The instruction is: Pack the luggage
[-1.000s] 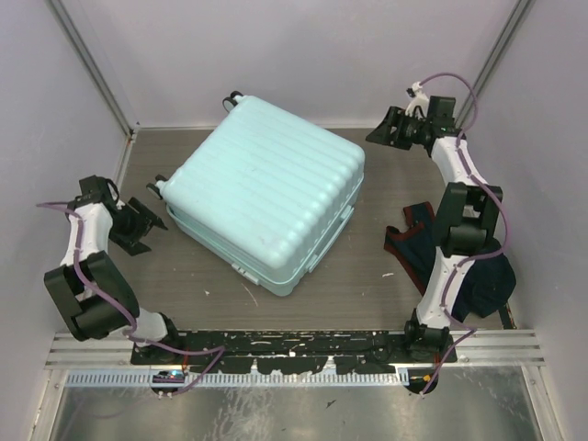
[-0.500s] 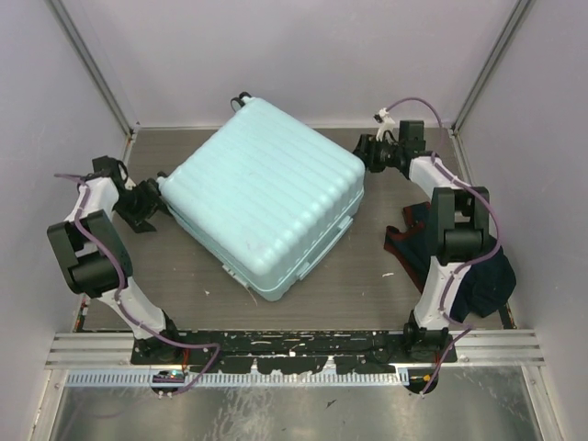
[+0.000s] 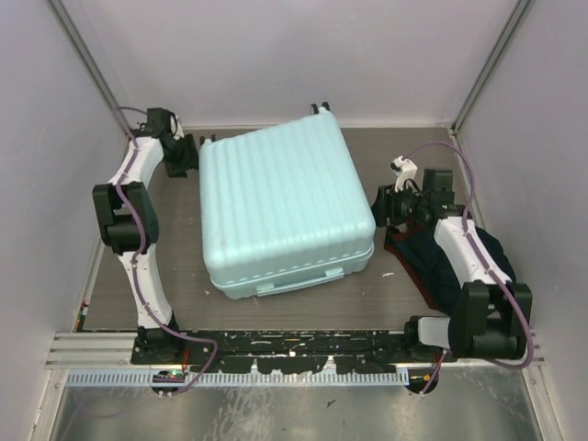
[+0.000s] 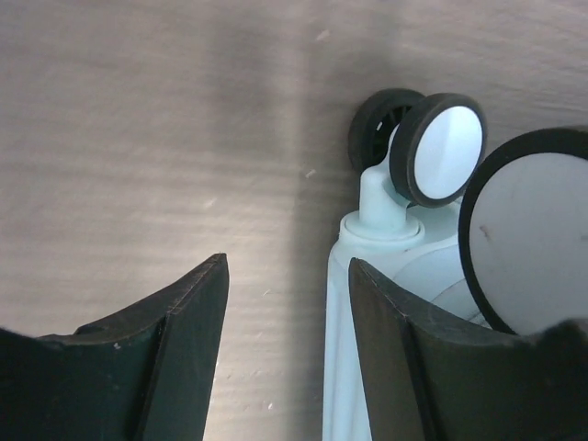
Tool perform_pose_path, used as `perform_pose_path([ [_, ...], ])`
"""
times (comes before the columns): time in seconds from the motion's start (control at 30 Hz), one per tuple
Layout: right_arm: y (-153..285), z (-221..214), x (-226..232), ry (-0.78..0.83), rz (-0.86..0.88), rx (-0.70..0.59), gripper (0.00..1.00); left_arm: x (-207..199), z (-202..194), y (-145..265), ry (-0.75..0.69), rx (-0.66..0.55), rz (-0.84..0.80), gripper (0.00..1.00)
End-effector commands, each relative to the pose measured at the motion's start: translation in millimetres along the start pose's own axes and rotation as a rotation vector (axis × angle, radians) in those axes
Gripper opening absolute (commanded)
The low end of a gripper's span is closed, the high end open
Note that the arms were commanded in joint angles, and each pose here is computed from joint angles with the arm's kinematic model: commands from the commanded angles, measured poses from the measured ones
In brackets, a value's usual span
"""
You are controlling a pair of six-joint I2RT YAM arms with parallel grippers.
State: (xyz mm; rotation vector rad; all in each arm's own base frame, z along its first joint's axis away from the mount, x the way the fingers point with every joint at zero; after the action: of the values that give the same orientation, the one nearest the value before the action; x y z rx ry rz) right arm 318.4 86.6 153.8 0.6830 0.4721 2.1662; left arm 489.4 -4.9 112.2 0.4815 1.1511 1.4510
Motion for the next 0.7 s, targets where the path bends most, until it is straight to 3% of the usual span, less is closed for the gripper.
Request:
perform_pose_path([
  [0.0,20.1,-16.4,29.1,-0.047,0.147,0.036,0.58,-84.1,14.1,17.9,-0.111,-0.011,-0.257,0.57],
  [0.1,34.3,-15.3,11.2,-0.024,0.086,0.036,0.56,-61.8,33.0,35.7,-0.068,-0.058,-0.245,0.57],
  [0.2,46.7,-23.1,6.5,0.076,0.065,0.052,0.53,-30.4,23.7,52.2,-0.046,-0.033,-0.217,0.57],
  [0.43,63.5,-56.7,22.2,0.333,0.112,0.095,0.49,15.8,-56.5,94.5,-0.066,0.037,-0.171,0.62],
  [0.57,63.1,-68.7,33.3,0.393,0.179,0.088,0.48,20.4,-101.8,98.5,-0.017,0.112,-0.192,0.64],
  [0.67,60.4,-77.3,39.7,0.422,0.225,0.090,0.47,7.2,-108.1,88.9,-0.007,0.112,-0.243,0.64],
])
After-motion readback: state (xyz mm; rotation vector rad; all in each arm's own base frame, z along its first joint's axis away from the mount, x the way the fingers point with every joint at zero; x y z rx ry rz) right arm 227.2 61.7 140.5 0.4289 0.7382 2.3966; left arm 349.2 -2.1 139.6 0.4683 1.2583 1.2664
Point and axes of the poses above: each gripper's point midway between its finger pads, its own y axis back along the fingers, its own x axis along the line the jaws close on, z = x × y, the point moved 2 cm from there along y, back along the fingers, and after that the axes turned 3 degrees about y, right-handed, at the moved point
